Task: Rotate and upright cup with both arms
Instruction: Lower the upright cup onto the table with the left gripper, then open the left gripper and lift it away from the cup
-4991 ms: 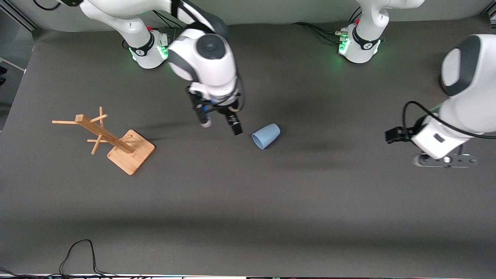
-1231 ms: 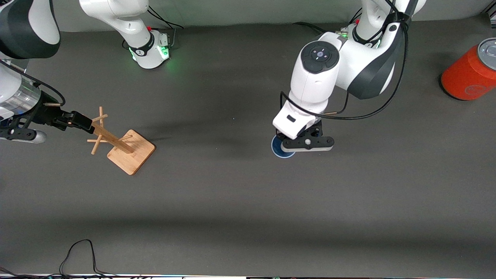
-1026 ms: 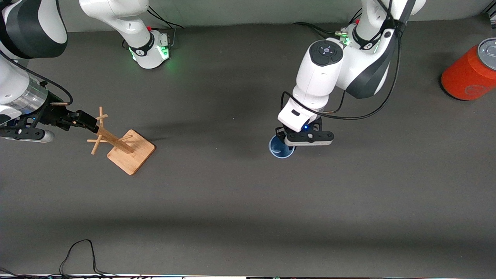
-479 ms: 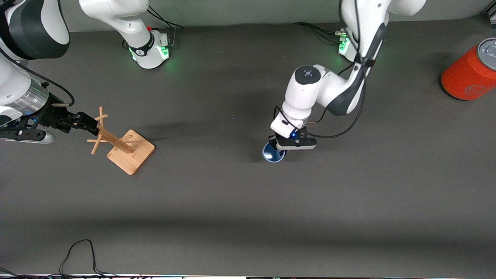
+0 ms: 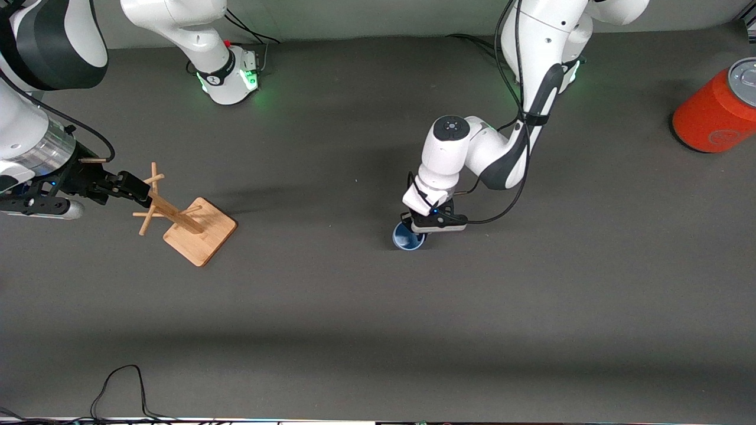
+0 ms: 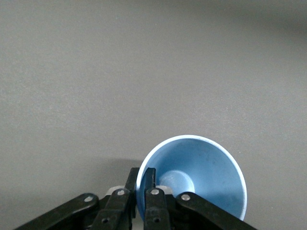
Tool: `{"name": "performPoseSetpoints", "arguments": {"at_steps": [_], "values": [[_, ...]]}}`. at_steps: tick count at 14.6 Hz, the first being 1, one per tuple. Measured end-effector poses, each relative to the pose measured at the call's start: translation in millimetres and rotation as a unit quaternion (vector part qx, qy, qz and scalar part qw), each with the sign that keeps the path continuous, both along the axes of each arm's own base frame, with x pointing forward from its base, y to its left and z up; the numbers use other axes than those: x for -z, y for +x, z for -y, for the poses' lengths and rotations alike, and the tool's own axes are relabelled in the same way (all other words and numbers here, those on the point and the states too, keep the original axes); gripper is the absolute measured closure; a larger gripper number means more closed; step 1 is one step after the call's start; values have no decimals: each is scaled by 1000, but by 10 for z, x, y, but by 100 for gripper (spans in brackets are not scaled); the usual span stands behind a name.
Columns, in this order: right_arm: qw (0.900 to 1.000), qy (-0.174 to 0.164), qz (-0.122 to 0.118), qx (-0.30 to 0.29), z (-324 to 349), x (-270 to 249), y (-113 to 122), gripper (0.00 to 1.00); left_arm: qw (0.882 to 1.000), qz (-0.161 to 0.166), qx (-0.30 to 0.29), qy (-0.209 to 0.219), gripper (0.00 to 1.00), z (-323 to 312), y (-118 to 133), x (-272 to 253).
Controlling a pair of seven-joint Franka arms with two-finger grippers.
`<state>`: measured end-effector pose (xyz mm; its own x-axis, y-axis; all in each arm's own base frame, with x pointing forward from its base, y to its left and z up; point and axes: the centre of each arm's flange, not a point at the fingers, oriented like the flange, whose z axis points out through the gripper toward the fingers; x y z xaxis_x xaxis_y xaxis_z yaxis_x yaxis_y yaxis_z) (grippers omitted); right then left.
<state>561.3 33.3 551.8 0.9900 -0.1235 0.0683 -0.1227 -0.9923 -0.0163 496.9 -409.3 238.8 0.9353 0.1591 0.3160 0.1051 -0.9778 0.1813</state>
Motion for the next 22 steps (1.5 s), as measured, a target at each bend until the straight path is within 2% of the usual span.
{"name": "performPoseSetpoints", "arguments": {"at_steps": [3, 4, 5, 10, 12, 13, 18, 22], "values": [[1000, 1, 9, 0, 2, -52, 16, 0, 1000, 2, 1, 0, 91, 23, 6, 1], [1000, 1, 13, 1, 10, -80, 23, 0, 1000, 1, 2, 2, 87, 21, 2, 19], [1000, 1, 15, 2, 26, -103, 28, 0, 1000, 0, 2, 4, 74, 18, -2, 50], [1000, 2, 29, 5, 58, -253, 21, 0, 1000, -1, 3, 10, 23, 31, 18, 54], [1000, 2, 30, 5, 59, -281, 8, 0, 1000, -6, -3, 24, 4, 61, 84, -24], [1000, 2, 29, 5, 59, -284, 2, 0, 999, -9, -7, 34, 0, 95, 130, -99], [1000, 0, 28, -1, 192, -322, -23, 0, 996, -18, -23, 85, 0, 183, 387, -764], [1000, -2, 12, -16, 218, -306, -62, 0, 994, -53, -6, 96, 0, -367, 650, -1563]]}}
